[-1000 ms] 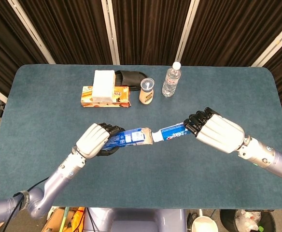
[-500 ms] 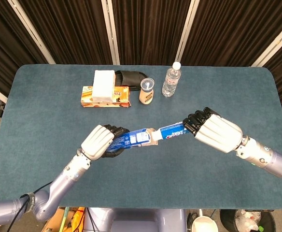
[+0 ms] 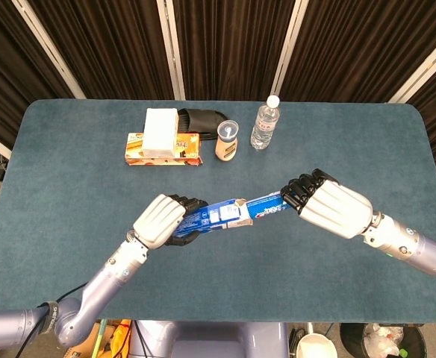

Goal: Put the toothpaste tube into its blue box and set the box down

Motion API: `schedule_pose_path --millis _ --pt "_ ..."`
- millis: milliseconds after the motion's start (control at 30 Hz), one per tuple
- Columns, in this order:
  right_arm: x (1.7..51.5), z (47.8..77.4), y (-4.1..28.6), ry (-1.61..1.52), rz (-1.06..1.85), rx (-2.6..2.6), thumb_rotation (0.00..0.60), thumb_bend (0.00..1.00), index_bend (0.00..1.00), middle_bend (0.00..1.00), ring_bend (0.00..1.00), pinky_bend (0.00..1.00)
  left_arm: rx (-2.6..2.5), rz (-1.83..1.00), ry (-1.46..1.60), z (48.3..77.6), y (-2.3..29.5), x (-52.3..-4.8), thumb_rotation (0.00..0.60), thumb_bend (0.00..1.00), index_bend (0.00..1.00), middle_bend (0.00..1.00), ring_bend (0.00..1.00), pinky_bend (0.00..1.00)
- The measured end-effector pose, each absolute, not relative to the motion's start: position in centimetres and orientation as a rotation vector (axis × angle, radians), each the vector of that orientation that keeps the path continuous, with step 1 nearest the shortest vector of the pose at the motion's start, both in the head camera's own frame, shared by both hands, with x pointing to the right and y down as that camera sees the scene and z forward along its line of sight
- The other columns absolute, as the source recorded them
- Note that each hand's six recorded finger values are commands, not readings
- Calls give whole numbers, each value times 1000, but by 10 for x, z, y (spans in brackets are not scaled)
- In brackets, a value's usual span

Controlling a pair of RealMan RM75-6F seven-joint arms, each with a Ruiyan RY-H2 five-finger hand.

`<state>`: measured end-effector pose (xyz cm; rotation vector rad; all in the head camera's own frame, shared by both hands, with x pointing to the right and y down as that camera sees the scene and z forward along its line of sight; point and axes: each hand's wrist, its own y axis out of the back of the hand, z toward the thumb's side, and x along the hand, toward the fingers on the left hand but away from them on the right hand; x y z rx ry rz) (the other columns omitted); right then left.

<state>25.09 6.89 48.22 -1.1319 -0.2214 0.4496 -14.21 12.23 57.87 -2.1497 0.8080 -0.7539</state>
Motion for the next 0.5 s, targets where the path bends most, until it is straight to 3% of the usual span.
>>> schedule_pose_path --millis 500 --pt "249 487 76 -211 424 -1134 600 549 1000 845 768 826 -2201 -771 829 571 119 -123 600 424 373 527 518 560"
